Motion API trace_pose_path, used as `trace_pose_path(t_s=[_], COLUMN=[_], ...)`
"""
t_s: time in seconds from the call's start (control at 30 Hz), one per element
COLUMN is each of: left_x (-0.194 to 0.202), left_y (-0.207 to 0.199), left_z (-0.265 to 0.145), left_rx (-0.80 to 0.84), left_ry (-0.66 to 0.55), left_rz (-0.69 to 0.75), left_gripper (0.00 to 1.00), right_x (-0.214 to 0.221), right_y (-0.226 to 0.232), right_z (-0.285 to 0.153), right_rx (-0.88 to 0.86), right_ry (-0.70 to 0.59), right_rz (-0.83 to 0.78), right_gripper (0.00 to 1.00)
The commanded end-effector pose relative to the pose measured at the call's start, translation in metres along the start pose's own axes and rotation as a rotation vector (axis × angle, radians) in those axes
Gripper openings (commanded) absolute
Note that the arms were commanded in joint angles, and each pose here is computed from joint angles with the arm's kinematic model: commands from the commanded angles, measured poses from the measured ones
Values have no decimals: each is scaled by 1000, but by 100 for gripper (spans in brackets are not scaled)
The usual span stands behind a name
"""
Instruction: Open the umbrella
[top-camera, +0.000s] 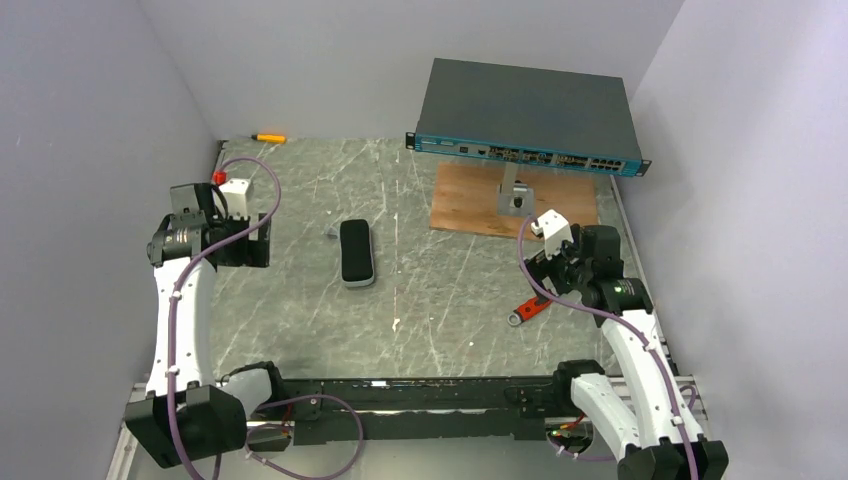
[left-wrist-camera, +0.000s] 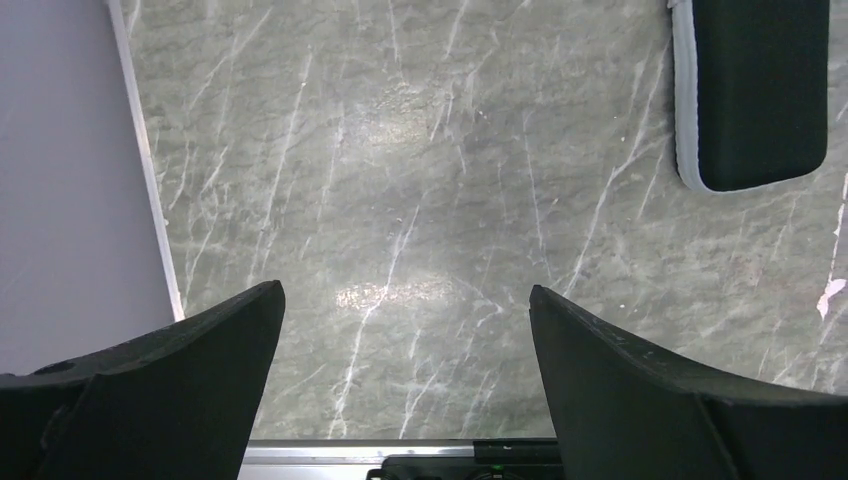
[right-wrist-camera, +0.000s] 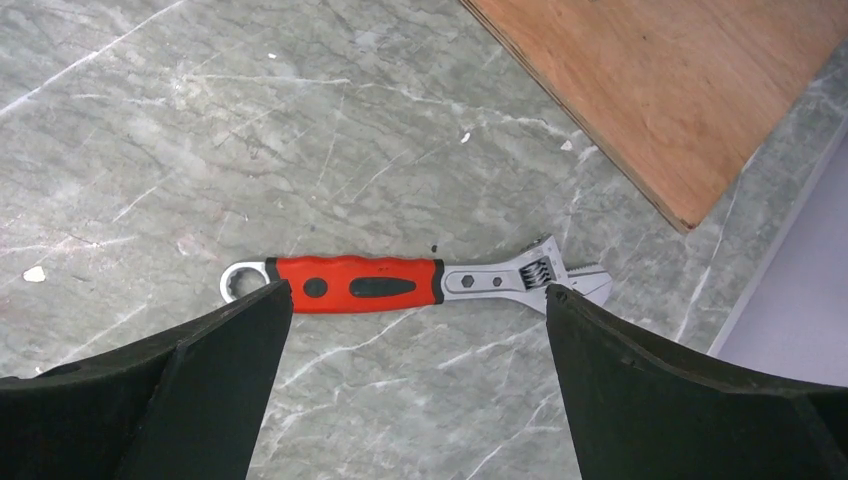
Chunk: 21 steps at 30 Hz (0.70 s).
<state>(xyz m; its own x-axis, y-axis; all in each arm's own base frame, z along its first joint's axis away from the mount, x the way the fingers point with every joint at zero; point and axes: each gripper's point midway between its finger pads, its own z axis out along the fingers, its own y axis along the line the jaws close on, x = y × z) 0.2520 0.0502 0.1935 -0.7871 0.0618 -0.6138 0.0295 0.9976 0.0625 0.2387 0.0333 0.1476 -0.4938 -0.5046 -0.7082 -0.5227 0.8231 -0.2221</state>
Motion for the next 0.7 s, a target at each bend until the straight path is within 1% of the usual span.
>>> trace_pose_path(t_s=[0.0, 0.07, 0.13, 0.23, 0.43, 0.53, 0.67], left_x=[-9, -13, -20, -23, -12, -4, 8], left_y=[-18, -34, -46, -57, -92, -113, -135], left_z=[3, 5, 6, 14, 34, 50, 74], left_rx=[123, 231, 306, 359, 468, 507, 558], left_ry=[-16, 5, 5, 0, -7, 34, 119], left_rz=[33, 36, 20, 6, -5, 2, -3], left_gripper=[98, 98, 98, 98, 98, 98, 98], right_x=[-2, 1, 3, 3, 0, 0, 0], right_y=[0, -3, -6, -7, -8, -5, -1], right_z=[-1, 0, 1, 1, -2, -1, -2], right_rx=[2, 7, 4, 1, -6, -34, -66], right_ry=[-23, 5, 41, 58, 56, 71, 86], right_rz=[-22, -34, -32, -38, -70, -63, -64], right_gripper=[100, 100, 100, 100, 100, 100, 100])
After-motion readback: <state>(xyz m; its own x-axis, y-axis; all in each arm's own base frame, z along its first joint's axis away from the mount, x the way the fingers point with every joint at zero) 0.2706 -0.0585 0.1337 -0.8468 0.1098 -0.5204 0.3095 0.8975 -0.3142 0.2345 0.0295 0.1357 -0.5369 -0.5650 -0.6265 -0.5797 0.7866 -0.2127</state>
